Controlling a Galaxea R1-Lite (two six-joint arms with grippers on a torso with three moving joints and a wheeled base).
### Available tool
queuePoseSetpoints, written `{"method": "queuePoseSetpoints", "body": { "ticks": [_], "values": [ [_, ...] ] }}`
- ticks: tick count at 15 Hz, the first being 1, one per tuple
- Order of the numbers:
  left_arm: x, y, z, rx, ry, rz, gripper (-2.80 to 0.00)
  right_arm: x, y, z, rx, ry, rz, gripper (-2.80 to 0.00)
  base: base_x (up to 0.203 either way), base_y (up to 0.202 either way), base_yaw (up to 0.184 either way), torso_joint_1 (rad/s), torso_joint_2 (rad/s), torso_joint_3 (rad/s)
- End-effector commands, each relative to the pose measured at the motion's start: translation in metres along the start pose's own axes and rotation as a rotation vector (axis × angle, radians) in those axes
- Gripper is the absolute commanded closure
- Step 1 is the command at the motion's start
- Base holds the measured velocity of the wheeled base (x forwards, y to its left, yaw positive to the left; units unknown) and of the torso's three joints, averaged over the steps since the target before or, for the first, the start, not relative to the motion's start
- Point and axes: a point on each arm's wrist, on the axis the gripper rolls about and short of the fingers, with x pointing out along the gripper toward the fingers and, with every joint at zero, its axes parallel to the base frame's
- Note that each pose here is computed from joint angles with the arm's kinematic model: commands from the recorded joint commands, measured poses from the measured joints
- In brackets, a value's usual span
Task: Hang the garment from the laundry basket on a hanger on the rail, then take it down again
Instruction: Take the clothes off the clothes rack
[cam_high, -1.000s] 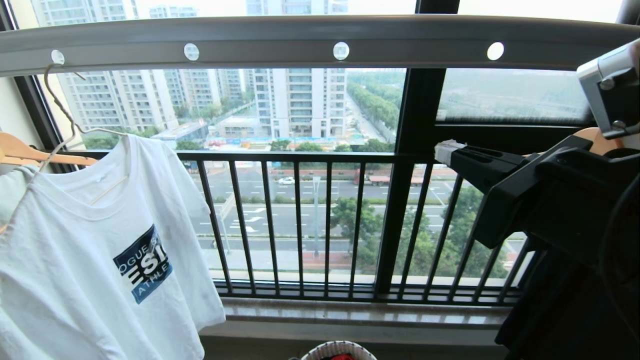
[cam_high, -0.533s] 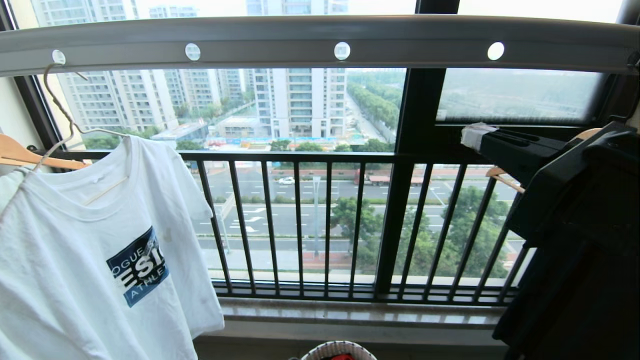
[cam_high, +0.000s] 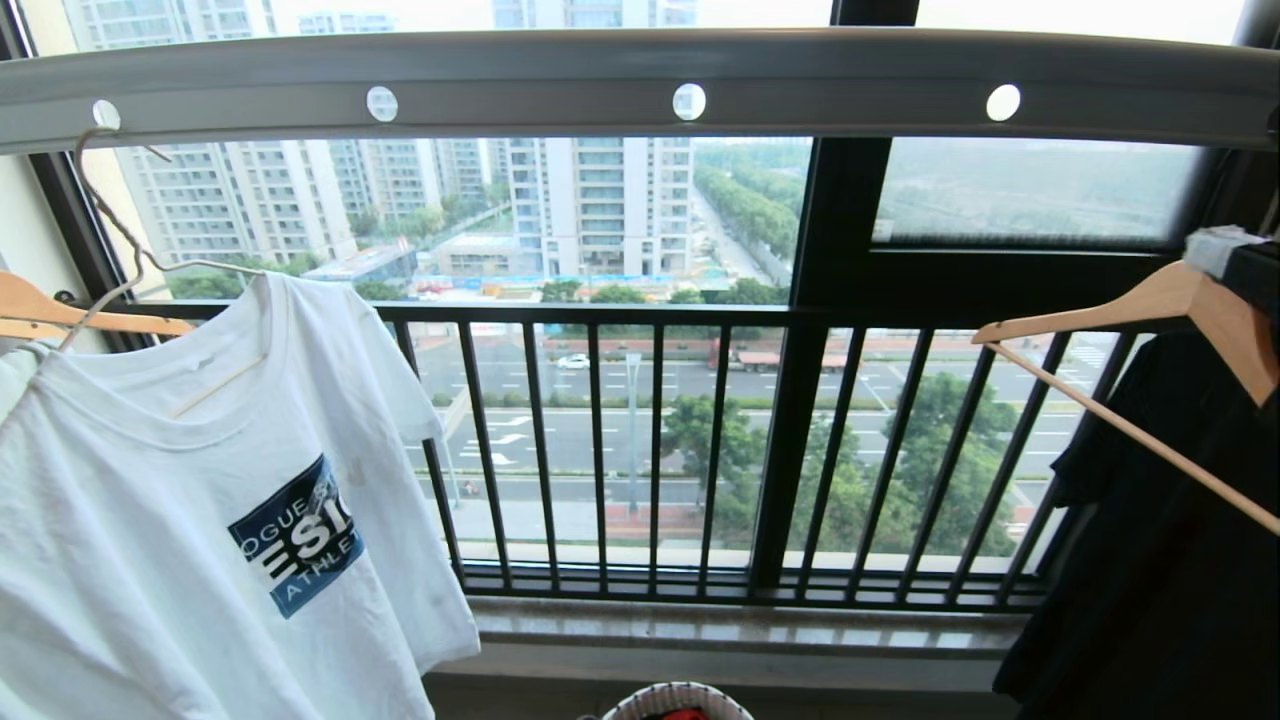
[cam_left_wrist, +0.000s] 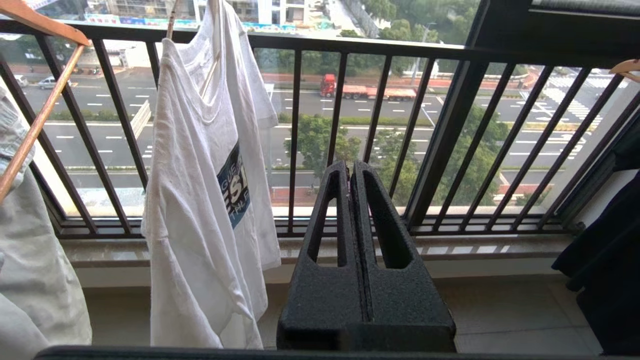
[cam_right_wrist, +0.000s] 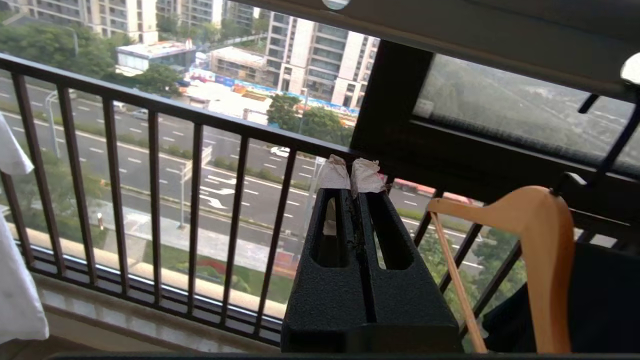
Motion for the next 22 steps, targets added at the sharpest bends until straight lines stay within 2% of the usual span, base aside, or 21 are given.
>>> {"method": "queuePoseSetpoints", "body": {
  "ticks": [1, 4, 7, 9, 11, 12, 13, 15, 18, 19, 20, 22],
  "values": [
    [-0.027, -0.002, -0.015, -0.006, -0.077, -0.002, 0.0, -0.052, -0.04, 0.007, 0.017, -0.042, -0.159, 0.0, 0.0, 0.0, 0.0, 0.0, 0.0, 0.0],
    [-0.039, -0.003, -0.043, -0.023, -0.1, 0.022, 0.0, -0.1, -0.062, 0.002, -0.011, -0.008, -0.375, 0.0, 0.0, 0.0, 0.0, 0.0, 0.0, 0.0],
    [-0.043, 0.0, -0.074, -0.014, -0.09, 0.027, 0.0, -0.147, -0.069, -0.012, -0.028, 0.026, -0.439, 0.0, 0.0, 0.0, 0.0, 0.0, 0.0, 0.0],
    [-0.041, 0.003, -0.099, 0.007, -0.066, 0.031, 0.0, -0.169, -0.066, -0.038, -0.054, 0.084, -0.458, 0.0, 0.0, 0.0, 0.0, 0.0, 0.0, 0.0],
    [-0.032, 0.007, -0.126, 0.049, -0.011, 0.042, 0.0, -0.174, -0.059, -0.067, -0.07, 0.153, -0.487, 0.0, 0.0, 0.0, 0.0, 0.0, 0.0, 0.0],
    [-0.027, 0.01, -0.137, 0.07, 0.022, 0.079, 0.0, -0.171, -0.057, -0.079, -0.073, 0.208, -0.524, 0.0, 0.0, 0.0, 0.0, 0.0, 0.0, 0.0],
    [-0.024, 0.012, -0.143, 0.084, 0.037, 0.119, 0.0, -0.17, -0.055, -0.085, -0.081, 0.24, -0.552, 0.0, 0.0, 0.0, 0.0, 0.0, 0.0, 0.0],
    [-0.016, 0.014, -0.152, 0.099, 0.047, 0.133, 0.0, -0.167, -0.05, -0.087, -0.099, 0.288, -0.639, 0.0, 0.0, 0.0, 0.0, 0.0, 0.0, 0.0],
    [-0.002, 0.02, -0.173, 0.14, 0.089, 0.173, 0.0, -0.163, -0.043, -0.116, -0.093, 0.357, -0.622, 0.0, 0.0, 0.0, 0.0, 0.0, 0.0, 0.0],
    [0.003, 0.021, -0.179, 0.147, 0.087, 0.194, 0.0, -0.16, -0.041, -0.129, -0.049, 0.373, -0.602, 0.0, 0.0, 0.0, 0.0, 0.0, 0.0, 0.0],
    [0.006, 0.023, -0.184, 0.153, 0.082, 0.207, 0.0, -0.157, -0.037, -0.14, 0.0, 0.382, -0.534, 0.0, 0.0, 0.0, 0.0, 0.0, 0.0, 0.0],
    [0.007, 0.023, -0.186, 0.161, 0.085, 0.215, 0.0, -0.158, -0.034, -0.149, 0.028, 0.404, -0.543, 0.0, 0.0, 0.0, 0.0, 0.0, 0.0, 0.0]
  ]
}}
